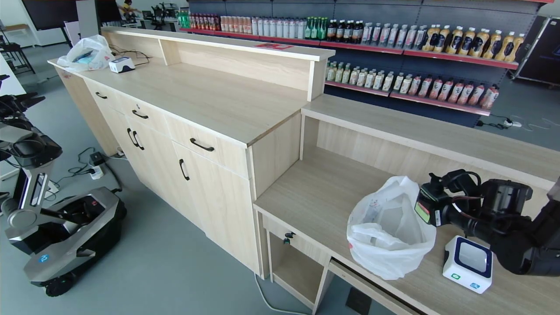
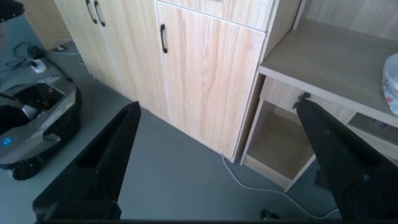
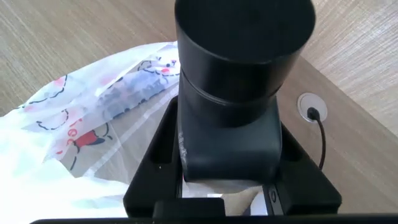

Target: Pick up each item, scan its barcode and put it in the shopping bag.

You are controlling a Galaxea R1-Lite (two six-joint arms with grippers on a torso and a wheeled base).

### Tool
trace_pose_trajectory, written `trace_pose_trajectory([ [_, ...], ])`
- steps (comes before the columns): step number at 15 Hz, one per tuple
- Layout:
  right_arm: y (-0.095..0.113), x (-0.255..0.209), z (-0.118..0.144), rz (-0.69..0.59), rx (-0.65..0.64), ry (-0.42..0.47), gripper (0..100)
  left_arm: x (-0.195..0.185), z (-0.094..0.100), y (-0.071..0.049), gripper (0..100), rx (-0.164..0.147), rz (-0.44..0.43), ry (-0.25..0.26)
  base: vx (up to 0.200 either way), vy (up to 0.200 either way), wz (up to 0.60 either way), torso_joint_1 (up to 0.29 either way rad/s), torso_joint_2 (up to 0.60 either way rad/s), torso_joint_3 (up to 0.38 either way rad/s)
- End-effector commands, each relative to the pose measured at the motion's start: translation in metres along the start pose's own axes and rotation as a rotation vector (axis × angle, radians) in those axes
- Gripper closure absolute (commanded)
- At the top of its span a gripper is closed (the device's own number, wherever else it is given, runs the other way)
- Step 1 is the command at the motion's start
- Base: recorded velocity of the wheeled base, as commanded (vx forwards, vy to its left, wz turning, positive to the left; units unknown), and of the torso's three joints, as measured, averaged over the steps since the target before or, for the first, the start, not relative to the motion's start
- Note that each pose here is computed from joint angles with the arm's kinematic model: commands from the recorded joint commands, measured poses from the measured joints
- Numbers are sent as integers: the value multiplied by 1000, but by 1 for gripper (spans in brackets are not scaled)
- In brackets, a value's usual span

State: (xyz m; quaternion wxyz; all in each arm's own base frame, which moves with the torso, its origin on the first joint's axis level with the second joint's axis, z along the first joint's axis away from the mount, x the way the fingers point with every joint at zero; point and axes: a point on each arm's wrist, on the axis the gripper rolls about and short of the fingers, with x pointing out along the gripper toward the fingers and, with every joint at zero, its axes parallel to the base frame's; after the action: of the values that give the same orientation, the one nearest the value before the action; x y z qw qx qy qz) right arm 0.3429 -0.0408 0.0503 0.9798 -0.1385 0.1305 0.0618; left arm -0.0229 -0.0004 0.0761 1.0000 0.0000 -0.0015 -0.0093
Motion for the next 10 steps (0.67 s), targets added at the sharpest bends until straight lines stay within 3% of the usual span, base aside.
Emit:
trace_pose_trajectory([
  [1, 2, 27, -20, 18, -22, 28, 100, 0, 0, 0, 0, 0, 0, 0, 0, 0, 0, 0, 0, 0],
  [10, 7, 69, -51, 28, -31, 52, 100, 0, 0, 0, 0, 0, 0, 0, 0, 0, 0, 0, 0, 0],
])
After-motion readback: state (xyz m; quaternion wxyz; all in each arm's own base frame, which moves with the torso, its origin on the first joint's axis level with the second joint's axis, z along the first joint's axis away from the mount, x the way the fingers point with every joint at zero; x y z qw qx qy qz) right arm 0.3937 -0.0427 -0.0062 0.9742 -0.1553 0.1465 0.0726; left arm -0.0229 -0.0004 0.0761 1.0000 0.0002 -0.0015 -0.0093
